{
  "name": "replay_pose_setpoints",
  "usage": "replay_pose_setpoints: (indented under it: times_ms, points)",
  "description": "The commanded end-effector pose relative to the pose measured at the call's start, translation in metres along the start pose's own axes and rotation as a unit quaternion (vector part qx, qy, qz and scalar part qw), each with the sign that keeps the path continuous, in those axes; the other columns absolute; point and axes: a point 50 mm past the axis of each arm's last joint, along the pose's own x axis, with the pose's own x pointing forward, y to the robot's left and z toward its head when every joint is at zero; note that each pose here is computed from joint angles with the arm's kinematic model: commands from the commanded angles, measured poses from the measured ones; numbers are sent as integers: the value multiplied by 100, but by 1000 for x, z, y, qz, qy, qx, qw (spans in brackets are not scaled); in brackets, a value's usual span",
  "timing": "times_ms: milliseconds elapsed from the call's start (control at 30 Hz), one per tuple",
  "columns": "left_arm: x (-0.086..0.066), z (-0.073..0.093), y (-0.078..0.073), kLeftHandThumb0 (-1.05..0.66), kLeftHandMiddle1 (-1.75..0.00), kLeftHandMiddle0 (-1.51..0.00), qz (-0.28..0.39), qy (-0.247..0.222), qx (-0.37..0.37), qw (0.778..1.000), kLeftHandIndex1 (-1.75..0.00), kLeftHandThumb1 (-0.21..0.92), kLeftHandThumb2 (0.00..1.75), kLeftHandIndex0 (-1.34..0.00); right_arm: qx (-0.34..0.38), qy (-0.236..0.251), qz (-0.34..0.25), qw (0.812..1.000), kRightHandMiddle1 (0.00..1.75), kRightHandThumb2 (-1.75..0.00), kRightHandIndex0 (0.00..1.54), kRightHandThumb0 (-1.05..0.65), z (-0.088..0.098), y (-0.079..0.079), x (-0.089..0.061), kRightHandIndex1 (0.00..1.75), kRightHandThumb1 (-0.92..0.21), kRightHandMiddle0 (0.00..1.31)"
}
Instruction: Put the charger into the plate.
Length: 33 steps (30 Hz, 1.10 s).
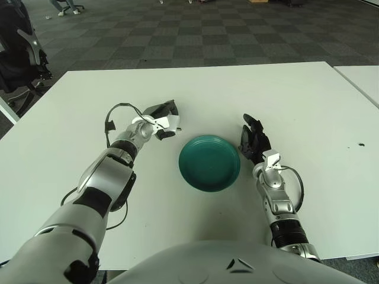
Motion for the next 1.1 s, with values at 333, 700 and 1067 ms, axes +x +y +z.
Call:
replay_pose_setpoints:
  times_ms: [333, 700, 1067]
  points:
    - [-14, 56, 68, -45, -175, -103, 153, -237, -26, 959, -175, 37, 124, -56, 4, 147, -18, 989, 47, -81, 14, -79, -60, -8, -32, 0, -92, 0]
    - [-44, 82, 59, -46, -175, -114, 186, -331, -11, 925, -175, 36, 126, -58, -6, 149, -16, 989, 44, -84, 15, -80, -61, -5, -32, 1, -92, 0]
    - [-59, 92, 45, -44, -175, -119, 113, -371, -23, 921, -175, 41, 119, -53, -4, 158, -22, 987, 48, -83, 18, -82, -63, -4, -29, 1, -92, 0]
